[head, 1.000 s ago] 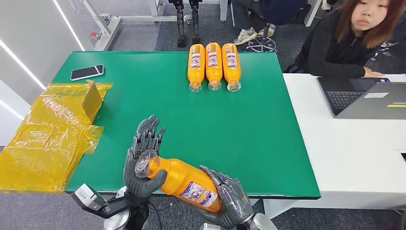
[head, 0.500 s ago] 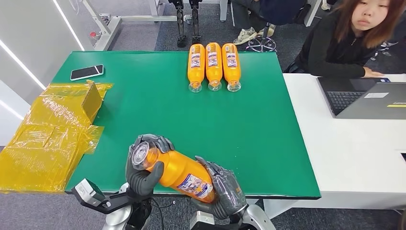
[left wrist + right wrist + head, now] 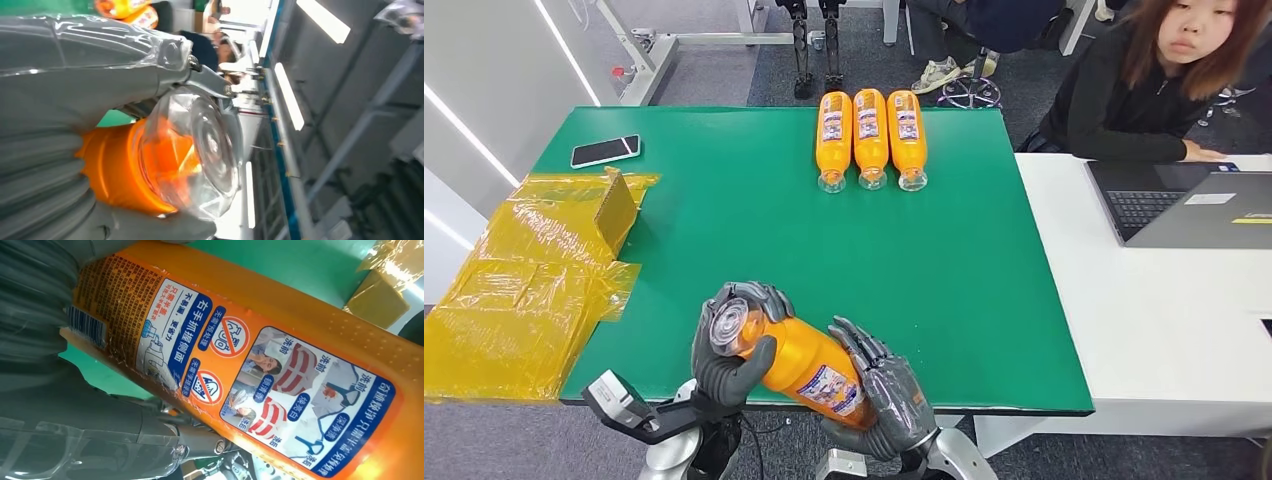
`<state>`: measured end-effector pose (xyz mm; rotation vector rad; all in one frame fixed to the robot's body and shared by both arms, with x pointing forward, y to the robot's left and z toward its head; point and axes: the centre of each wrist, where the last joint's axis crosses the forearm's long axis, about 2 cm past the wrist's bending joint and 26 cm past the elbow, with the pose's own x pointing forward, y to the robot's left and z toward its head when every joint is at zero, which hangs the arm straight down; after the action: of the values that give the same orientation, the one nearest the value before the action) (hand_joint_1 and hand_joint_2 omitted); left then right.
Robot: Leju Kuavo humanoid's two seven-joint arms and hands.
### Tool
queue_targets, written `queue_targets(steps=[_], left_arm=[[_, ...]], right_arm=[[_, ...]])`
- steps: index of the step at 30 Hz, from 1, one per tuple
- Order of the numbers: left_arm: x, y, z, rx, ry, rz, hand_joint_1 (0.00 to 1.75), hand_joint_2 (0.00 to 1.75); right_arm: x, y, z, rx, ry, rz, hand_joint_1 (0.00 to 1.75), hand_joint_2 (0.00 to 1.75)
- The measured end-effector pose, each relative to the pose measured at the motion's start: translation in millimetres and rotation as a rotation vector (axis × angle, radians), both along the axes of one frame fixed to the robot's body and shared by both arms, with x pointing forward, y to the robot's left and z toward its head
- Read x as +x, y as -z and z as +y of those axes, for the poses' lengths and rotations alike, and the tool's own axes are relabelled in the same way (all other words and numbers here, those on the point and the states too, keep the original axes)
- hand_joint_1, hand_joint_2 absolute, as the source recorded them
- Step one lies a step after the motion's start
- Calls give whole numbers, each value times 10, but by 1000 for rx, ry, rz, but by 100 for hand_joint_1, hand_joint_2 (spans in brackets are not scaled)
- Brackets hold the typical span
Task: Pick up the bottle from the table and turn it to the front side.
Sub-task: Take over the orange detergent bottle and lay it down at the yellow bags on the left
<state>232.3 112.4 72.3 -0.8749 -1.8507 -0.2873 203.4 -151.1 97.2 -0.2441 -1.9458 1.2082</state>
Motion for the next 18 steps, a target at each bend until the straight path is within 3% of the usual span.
queue_targets(steps=[18], left_arm=[[-8,7,0,8,-2,3,158,175]], right_arm=[[-7,-7,25,15,3,-10,0,175]])
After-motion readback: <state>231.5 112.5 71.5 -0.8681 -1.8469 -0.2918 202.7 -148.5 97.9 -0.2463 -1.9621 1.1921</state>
